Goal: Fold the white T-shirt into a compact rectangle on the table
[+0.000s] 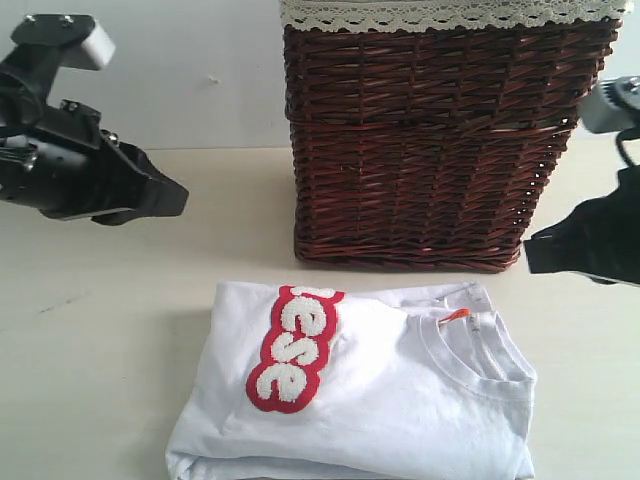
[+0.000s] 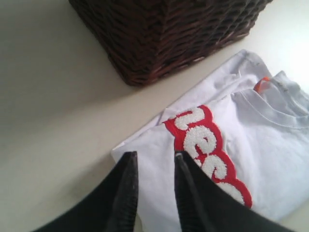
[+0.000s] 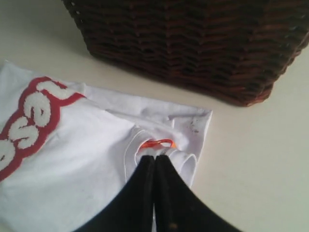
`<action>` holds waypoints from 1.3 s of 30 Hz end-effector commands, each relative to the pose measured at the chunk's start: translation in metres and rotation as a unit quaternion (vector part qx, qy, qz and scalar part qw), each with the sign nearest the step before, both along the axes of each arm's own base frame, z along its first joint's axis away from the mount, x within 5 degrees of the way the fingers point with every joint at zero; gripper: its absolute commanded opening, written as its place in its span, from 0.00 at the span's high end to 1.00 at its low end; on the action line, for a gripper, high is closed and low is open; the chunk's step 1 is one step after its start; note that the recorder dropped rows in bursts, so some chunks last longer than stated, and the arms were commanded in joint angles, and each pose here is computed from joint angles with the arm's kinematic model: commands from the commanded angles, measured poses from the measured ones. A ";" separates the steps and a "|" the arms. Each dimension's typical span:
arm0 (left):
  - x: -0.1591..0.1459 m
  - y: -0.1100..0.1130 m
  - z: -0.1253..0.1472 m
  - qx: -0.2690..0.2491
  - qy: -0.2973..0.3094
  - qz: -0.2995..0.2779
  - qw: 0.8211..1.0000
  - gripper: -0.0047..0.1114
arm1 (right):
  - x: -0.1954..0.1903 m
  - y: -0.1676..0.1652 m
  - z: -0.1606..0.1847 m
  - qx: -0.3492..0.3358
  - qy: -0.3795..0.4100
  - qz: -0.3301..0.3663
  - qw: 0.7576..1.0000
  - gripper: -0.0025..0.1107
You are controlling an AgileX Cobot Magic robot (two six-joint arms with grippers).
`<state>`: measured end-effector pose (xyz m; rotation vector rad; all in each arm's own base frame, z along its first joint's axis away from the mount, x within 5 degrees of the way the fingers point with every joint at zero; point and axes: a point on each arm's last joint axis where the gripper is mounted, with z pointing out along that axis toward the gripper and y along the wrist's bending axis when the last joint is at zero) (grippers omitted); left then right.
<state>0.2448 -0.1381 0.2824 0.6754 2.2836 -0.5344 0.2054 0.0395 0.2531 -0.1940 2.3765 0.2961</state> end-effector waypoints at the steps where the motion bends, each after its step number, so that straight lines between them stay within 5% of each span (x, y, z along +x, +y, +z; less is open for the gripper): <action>1: -0.022 0.016 0.010 -0.017 -0.065 0.033 0.997 0.72 | -0.028 -0.005 0.018 -0.023 -0.067 0.009 0.997 0.98; 21: -0.116 0.070 0.000 -0.083 -0.204 0.108 0.969 0.72 | -0.091 -0.017 0.033 -0.100 -0.167 0.038 0.980 0.98; 39: -0.146 0.072 -0.013 -0.088 -0.155 0.057 0.982 0.72 | -0.099 -0.017 0.029 -0.103 -0.136 0.048 0.984 0.98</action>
